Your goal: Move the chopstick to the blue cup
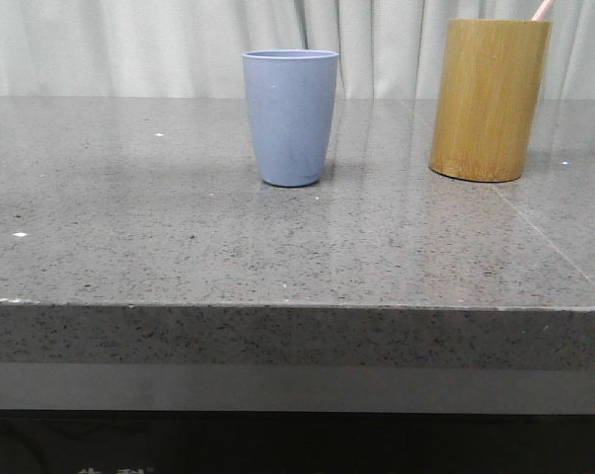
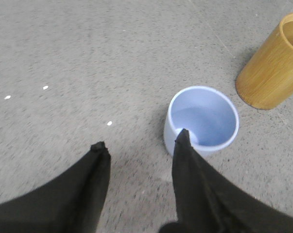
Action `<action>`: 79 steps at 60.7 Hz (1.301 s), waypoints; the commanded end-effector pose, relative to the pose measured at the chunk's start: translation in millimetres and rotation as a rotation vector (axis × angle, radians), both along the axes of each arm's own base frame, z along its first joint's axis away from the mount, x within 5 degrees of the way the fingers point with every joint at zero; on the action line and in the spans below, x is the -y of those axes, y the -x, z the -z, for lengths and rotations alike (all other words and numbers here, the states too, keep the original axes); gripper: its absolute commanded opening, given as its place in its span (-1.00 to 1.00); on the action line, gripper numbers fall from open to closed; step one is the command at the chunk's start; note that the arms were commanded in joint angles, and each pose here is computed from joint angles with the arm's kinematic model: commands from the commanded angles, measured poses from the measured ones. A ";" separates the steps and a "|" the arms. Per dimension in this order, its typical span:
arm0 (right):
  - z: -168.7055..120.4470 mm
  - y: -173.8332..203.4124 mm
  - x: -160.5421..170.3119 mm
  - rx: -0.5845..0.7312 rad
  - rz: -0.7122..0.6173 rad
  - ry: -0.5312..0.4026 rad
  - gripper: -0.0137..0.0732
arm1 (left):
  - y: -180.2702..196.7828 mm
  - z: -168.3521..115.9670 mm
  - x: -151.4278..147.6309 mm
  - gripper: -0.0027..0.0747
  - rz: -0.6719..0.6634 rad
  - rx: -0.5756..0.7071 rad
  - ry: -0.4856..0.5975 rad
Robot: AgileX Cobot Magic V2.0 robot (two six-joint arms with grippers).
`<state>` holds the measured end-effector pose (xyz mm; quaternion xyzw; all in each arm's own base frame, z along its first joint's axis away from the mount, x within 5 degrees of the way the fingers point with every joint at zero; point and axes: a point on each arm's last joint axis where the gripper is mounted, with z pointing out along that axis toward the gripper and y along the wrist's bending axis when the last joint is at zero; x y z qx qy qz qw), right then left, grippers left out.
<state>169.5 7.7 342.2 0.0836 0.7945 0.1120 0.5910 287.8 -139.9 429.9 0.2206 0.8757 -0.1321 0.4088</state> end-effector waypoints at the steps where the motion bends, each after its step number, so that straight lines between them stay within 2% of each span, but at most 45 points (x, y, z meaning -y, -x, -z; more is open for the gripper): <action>1: -18.1 -10.6 2.9 0.134 0.042 -0.039 0.47 | 38.9 -23.2 -19.7 -0.11 -0.027 0.169 0.112; 12: -29.4 -42.3 -4.2 0.126 0.022 -0.088 0.47 | 86.0 -1.0 -41.4 -0.11 -0.040 0.204 0.130; 23: -44.7 -79.7 -7.7 0.187 0.050 -0.178 0.47 | 112.1 6.0 -53.1 -0.11 -0.042 0.229 0.142; 37: -49.2 -126.5 -7.0 0.209 0.105 -0.273 0.47 | 112.5 6.6 -54.0 -0.11 -0.044 0.235 0.131; 55: -38.3 -173.5 -10.5 0.155 0.109 -0.290 0.45 | 111.1 7.5 -54.0 -0.11 -0.045 0.236 0.120; 60: -35.6 -176.3 -11.4 0.137 0.107 -0.302 0.30 | 111.0 7.6 -54.2 -0.11 -0.045 0.237 0.116; 72: -34.7 -176.2 -12.0 0.125 0.102 -0.305 -0.28 | 110.8 7.6 -54.6 -0.11 -0.046 0.240 0.111; 79: -34.4 -175.8 -12.4 0.118 0.098 -0.306 -0.55 | 110.8 7.6 -54.6 -0.11 -0.046 0.240 0.110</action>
